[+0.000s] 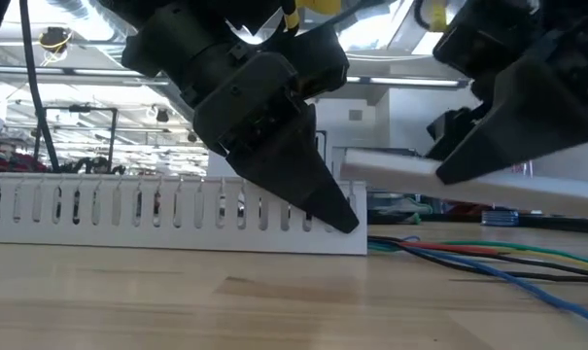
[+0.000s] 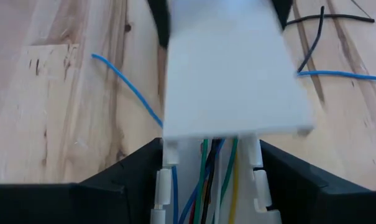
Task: Ziptie cables
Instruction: Close the cable duct
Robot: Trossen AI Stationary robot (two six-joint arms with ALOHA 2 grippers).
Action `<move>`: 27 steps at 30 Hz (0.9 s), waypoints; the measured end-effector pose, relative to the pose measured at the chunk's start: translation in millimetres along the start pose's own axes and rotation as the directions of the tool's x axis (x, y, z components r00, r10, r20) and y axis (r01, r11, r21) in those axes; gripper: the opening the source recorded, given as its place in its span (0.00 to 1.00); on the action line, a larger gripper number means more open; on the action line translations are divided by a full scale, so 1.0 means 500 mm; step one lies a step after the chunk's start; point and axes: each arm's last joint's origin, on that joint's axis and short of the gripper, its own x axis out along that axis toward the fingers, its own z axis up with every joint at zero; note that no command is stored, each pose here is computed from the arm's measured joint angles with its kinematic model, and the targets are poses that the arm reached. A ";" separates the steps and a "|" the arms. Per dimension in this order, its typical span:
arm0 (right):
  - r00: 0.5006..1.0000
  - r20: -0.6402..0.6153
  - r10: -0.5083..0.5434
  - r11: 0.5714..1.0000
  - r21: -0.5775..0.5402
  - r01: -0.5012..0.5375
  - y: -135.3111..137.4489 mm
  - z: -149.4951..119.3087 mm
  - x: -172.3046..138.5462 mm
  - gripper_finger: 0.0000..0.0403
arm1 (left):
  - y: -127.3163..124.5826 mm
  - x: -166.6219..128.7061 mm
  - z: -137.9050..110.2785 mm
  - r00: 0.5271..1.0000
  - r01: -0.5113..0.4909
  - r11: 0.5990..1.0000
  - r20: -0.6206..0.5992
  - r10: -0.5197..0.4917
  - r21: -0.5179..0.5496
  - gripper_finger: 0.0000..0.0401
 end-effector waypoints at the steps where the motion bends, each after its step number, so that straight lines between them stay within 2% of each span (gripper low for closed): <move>1: 1.000 -0.004 -0.008 1.000 -0.005 0.008 0.001 0.000 0.006 0.56 | 0.000 0.000 0.000 1.000 0.000 1.000 0.000 0.000 0.000 0.54; 12: 0.985 -0.115 -0.127 0.990 -0.080 0.118 0.012 0.028 0.024 0.56 | 0.001 0.000 0.000 1.000 -0.001 1.000 -0.001 0.001 0.000 0.55; 20: 0.980 -0.158 -0.118 0.992 -0.071 0.108 0.000 0.071 0.037 0.56 | -0.001 0.000 0.000 1.000 0.000 1.000 0.001 0.000 -0.002 0.56; 27: 0.980 -0.181 -0.079 0.994 -0.087 0.064 -0.007 0.077 0.056 0.56 | -0.001 0.000 0.000 1.000 0.003 1.000 0.000 -0.003 -0.003 0.56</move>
